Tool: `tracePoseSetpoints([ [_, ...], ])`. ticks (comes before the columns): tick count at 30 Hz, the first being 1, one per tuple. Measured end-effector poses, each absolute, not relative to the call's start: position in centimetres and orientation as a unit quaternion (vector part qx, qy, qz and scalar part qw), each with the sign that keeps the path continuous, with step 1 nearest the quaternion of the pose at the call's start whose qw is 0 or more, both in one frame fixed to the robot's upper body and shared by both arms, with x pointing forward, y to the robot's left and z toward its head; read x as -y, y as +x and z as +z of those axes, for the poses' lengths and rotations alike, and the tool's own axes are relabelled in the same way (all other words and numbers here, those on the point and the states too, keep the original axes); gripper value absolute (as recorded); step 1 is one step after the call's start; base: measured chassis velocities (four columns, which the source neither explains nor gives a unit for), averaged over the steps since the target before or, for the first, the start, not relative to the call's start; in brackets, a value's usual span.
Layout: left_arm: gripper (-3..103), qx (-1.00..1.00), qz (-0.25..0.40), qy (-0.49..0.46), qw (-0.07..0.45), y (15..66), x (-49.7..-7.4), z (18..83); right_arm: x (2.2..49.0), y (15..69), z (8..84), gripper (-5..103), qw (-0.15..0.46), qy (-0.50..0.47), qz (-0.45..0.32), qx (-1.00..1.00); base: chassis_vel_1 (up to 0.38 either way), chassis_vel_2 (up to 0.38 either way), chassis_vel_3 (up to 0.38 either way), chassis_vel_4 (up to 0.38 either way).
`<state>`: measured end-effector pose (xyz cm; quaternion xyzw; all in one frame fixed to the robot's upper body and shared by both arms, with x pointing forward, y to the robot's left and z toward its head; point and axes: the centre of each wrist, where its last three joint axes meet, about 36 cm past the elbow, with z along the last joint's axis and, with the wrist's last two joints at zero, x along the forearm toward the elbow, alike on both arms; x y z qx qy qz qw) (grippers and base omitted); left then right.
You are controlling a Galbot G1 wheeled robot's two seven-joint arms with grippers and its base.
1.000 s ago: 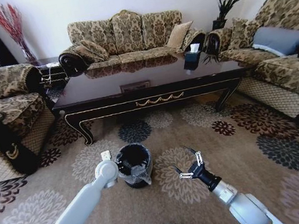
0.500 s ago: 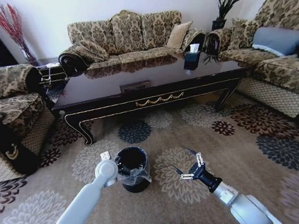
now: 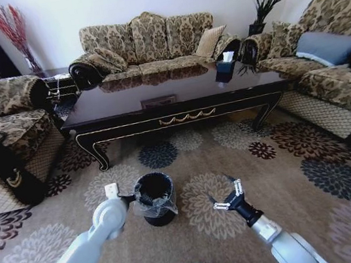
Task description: Move to the front of the table and pick up the trash from the floor, then place it into the trash bin.
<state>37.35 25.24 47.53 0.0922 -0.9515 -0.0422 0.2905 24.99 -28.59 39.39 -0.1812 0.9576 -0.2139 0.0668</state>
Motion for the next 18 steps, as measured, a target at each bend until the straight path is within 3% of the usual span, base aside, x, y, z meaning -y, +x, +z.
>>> tracePoseSetpoints([
  [2,100,0.967,-0.081,0.098,0.222,35.3,-26.7,46.2,28.6,24.8,39.5,100,0.066,-0.154,-0.186,-0.968,0.0,0.0,0.0,0.0],
  [4,100,0.971,-0.088,0.096,0.201,34.7,-27.1,45.9,28.6,24.9,39.5,100,0.065,-0.147,-0.178,-0.971,0.0,0.0,0.0,0.0],
  [7,100,0.985,-0.104,0.071,0.114,32.5,-28.8,45.3,28.4,25.1,40.0,100,0.058,-0.116,-0.127,-0.983,0.0,0.0,0.0,0.0],
  [18,100,0.997,-0.08,0.011,-0.021,26.3,-31.2,43.8,29.2,26.3,40.2,100,0.049,-0.091,-0.055,-0.993,0.0,0.0,0.0,0.0],
])
